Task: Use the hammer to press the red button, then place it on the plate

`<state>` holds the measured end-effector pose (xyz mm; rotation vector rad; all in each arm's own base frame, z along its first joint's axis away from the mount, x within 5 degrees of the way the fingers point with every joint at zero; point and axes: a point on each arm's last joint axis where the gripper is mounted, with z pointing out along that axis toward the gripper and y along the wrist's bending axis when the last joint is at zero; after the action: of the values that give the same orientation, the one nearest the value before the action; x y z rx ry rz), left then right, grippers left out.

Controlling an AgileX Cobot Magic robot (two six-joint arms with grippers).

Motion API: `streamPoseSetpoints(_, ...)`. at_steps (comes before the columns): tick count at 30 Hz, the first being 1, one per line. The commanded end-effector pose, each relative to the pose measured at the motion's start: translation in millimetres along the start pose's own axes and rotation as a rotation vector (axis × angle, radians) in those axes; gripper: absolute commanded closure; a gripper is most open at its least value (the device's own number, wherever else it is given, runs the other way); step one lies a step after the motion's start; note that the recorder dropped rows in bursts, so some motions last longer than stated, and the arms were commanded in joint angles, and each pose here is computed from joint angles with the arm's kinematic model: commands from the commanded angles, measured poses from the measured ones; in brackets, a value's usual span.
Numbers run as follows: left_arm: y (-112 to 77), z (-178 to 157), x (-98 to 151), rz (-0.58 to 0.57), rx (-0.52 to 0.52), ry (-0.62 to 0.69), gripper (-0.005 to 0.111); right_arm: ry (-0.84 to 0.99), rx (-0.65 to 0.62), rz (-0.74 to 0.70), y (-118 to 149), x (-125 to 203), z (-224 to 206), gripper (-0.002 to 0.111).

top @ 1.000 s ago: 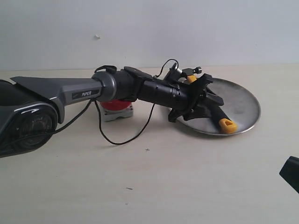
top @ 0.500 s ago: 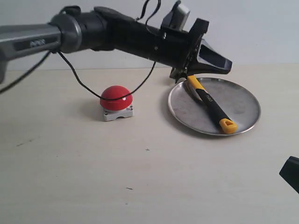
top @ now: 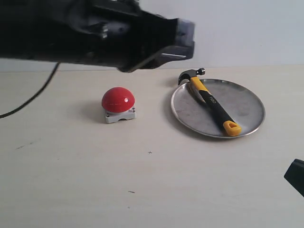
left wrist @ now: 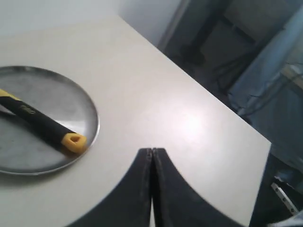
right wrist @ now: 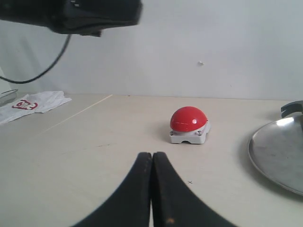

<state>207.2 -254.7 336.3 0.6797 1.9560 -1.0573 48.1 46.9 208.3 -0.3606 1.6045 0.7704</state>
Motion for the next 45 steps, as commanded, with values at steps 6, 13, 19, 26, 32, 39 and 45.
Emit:
streamPoseSetpoints(6, -34.5, -95, 20, 0.188, 0.039, -0.135, 0.107, 0.000, -0.007, -0.008, 0, 1, 0, 0.108)
streamPoseSetpoints(13, -8.9, -111, 47, 0.234, -0.121, -0.149, 0.107, 0.000, -0.009, -0.008, 1, 1, 0, 0.108)
streamPoseSetpoints(19, 30.9, -120, 98, 0.084, -0.293, -0.122, 0.107, 0.001, -0.013, -0.009, 1, 1, 0, 0.108)
streamPoseSetpoints(26, 42.9, -183, 141, 0.024, -0.399, -0.302, 0.107, 0.005, -0.033, -0.011, 3, 2, 0, 0.108)
streamPoseSetpoints(32, 46.0, -213, 181, 0.042, -0.530, -0.514, 0.107, 0.006, -0.035, -0.011, 3, 2, 0, 0.108)
streamPoseSetpoints(39, 52.5, -220, 203, 0.060, -0.646, -0.639, 0.107, 0.006, -0.035, -0.011, 3, 2, 0, 0.108)
streamPoseSetpoints(45, 62.3, -221, 209, 0.077, -0.739, -0.651, 0.107, 0.006, -0.037, -0.011, 3, 2, -1, 0.108)
